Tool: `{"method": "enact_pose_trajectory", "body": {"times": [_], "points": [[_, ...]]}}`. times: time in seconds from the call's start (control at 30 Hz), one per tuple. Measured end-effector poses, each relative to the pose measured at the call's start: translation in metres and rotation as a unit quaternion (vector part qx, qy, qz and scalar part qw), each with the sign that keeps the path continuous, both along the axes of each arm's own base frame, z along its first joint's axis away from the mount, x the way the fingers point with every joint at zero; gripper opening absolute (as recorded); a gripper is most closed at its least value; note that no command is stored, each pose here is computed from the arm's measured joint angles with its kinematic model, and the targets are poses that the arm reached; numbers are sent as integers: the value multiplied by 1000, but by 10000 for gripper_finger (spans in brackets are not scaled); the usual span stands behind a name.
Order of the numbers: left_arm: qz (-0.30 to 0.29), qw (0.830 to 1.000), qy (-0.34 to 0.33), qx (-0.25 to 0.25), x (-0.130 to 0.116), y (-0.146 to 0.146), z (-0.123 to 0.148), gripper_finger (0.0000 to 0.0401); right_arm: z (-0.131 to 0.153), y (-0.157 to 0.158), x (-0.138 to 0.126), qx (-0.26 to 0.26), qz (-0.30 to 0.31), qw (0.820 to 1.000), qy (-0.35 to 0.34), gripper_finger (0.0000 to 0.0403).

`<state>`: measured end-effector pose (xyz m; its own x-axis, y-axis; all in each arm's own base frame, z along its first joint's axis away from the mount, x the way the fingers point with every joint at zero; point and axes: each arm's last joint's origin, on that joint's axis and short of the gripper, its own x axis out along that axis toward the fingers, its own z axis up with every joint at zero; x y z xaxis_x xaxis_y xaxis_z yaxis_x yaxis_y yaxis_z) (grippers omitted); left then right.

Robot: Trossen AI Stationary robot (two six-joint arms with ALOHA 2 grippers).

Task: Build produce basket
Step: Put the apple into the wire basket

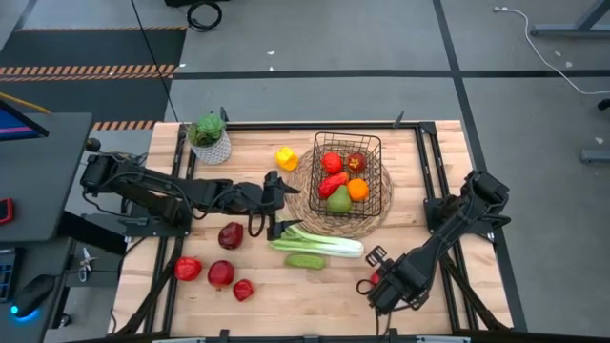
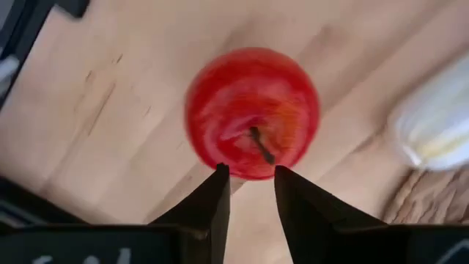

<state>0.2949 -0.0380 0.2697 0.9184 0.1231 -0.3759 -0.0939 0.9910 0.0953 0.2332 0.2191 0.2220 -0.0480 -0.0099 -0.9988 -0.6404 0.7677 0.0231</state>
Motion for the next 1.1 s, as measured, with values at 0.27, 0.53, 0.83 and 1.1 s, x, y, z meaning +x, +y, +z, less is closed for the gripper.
{"method": "enact_pose_trajectory", "body": {"times": [0.27,0.53,0.83,1.1], "points": [[1,1000,1,-1,0,0,0,396,0,2,-1,-24,77,997,-22,91],[1,1000,1,-3,0,0,0,396,0,1,-1,-36,109,993,-32,86],[2,1000,2,-3,0,0,-1,396,-9,-1,-3,-41,130,990,-24,86],[2,1000,2,-3,0,0,-1,396,-10,1,0,-29,129,990,-41,86]]}}
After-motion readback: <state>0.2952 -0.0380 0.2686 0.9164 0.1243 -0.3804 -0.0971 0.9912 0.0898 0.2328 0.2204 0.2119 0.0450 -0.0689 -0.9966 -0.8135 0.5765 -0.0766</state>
